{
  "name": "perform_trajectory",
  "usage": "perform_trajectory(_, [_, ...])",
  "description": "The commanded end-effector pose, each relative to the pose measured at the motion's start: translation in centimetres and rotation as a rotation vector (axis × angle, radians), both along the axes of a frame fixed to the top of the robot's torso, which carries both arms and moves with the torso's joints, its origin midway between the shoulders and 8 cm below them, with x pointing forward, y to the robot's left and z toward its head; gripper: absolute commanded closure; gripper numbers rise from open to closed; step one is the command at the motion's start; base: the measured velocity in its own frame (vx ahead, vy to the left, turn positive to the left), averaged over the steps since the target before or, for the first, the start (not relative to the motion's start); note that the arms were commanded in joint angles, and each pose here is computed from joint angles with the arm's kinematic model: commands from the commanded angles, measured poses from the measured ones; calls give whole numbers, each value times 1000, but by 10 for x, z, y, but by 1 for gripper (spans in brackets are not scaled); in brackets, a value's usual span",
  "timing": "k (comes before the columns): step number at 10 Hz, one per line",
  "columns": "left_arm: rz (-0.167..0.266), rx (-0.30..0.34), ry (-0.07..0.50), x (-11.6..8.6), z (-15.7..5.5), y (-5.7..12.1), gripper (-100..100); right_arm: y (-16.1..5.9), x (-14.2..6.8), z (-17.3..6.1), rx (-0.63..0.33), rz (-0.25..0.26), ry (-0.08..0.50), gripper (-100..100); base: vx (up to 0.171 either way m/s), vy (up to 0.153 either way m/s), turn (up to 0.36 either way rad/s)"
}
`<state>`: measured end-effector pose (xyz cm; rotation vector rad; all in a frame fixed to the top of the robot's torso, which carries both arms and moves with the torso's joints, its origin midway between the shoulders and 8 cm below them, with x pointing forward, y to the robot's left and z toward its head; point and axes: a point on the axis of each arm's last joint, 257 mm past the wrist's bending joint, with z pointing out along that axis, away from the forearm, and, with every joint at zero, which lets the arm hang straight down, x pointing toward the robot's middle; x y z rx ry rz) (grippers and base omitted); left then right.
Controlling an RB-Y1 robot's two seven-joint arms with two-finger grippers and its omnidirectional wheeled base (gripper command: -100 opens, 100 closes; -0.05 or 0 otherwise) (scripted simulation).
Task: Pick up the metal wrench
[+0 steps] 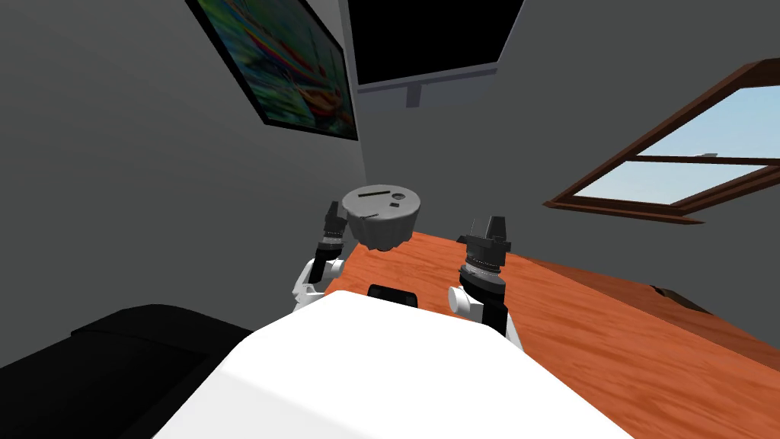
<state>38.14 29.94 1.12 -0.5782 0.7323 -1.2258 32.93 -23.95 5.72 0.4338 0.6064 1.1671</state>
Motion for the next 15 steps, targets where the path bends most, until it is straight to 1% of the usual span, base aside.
perform_trajectory(1, [8,2,24,13,-4,4,-100,0,0,0,0,0,0,0,-148,-36,25])
perform_trajectory(2, [22,6,54,27,-11,11,-100,0,0,0,0,0,0,0,-112,-27,38])
perform_trajectory(3, [22,5,56,29,-10,11,-100,0,0,0,0,0,0,0,-82,-29,11])
perform_trajectory(4, [37,5,85,45,-16,18,-100,0,0,0,0,0,0,0,-106,-38,36])
perform_trajectory(5, [38,3,92,46,-17,19,-100,0,0,0,0,0,0,0,-101,-38,16])
perform_trajectory(6, [55,0,127,62,-25,28,-100,0,0,0,0,0,0,0,-119,-38,38])
perform_trajectory(7, [55,-2,130,64,-24,28,-100,0,0,0,0,0,0,0,-106,-25,15])
perform_trajectory(8, [72,-7,163,80,-32,37,-100,0,0,0,0,0,0,0,-104,-25,29])
perform_trajectory(9, [73,-11,172,83,-32,37,-100,0,0,0,0,0,0,0,-102,-23,15])
perform_trajectory(10, [91,-19,207,98,-41,47,-100,0,0,0,0,0,0,0,-126,-35,35])
perform_trajectory(11, [91,-24,217,103,-40,47,-100,0,0,0,0,0,0,0,-108,-42,12])
perform_trajectory(12, [109,-33,250,115,-48,57,-100,0,0,0,0,0,0,0,-137,-43,29])
perform_trajectory(13, [108,-40,262,123,-48,56,-100,0,0,0,0,0,0,0,-100,-29,14])
perform_trajectory(14, [123,-52,294,137,-56,65,-100,0,0,0,0,0,0,0,-81,-32,21])
perform_trajectory(15, [123,-59,310,143,-57,65,-100,0,0,0,0,0,0,0,-73,-25,13])
